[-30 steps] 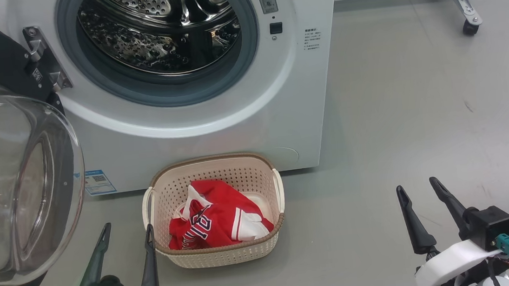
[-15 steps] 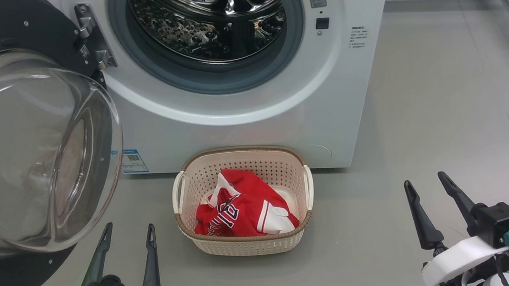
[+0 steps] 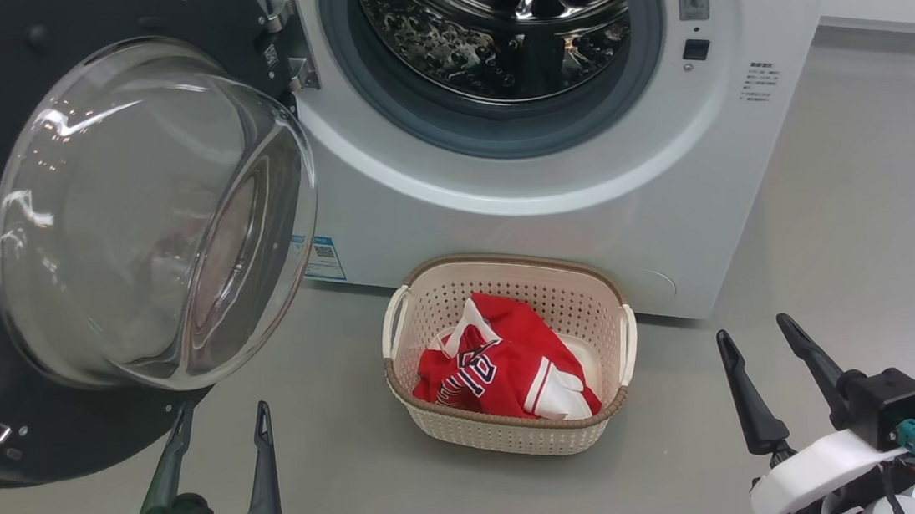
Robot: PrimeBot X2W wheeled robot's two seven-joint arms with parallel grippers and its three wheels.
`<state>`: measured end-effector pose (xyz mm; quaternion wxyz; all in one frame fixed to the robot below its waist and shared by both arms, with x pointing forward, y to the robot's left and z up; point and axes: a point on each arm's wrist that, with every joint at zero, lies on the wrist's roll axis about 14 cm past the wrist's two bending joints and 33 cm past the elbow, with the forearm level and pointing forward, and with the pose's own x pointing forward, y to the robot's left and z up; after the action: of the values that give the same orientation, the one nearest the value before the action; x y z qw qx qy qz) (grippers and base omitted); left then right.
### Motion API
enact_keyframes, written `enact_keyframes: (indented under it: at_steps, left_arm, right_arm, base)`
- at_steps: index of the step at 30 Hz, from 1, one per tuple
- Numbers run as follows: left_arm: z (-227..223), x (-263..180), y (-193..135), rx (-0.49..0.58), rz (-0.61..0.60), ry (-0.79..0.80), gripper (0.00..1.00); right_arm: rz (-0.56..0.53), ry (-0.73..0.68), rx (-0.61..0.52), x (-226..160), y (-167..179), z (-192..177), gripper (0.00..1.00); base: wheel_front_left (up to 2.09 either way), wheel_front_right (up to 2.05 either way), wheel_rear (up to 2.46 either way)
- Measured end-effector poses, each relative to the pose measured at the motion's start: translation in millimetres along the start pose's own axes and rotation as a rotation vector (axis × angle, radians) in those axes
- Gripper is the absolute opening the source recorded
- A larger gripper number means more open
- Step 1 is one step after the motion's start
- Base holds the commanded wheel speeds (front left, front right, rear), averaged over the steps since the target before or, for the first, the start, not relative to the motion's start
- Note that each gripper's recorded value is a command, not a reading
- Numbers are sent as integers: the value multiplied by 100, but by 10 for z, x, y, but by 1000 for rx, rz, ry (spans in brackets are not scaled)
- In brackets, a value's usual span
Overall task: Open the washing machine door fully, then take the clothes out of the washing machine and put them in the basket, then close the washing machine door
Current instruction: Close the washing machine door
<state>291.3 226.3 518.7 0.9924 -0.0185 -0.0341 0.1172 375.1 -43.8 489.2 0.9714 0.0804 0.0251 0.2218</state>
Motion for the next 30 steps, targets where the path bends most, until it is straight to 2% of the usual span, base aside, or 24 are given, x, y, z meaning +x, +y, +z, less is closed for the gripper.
enact_keyframes:
  at_steps: [15,25,26,28,29,30]
  left_arm:
    - [94,-226,488,16,160,-25,100]
    - [47,-256,537,20,177,-7,100]
    - [45,-255,536,20,177,-6,57]
    - [44,-253,542,20,179,-6,11]
    - [44,-253,542,20,179,-6,0]
    - [44,-252,546,20,180,-6,0]
  right_arm:
    - [144,39,8,171,456,-90,100]
    - [150,58,13,176,469,-139,100]
    - [149,58,13,175,467,-140,100]
    - [148,59,14,175,463,-142,100]
    - [148,59,14,175,463,-142,100]
    - [148,59,14,175,462,-143,100]
  base:
    - [0,0,0]
    - [0,0,0]
    - [0,0,0]
    - [0,0,0]
    - [0,0,0]
    - [0,0,0]
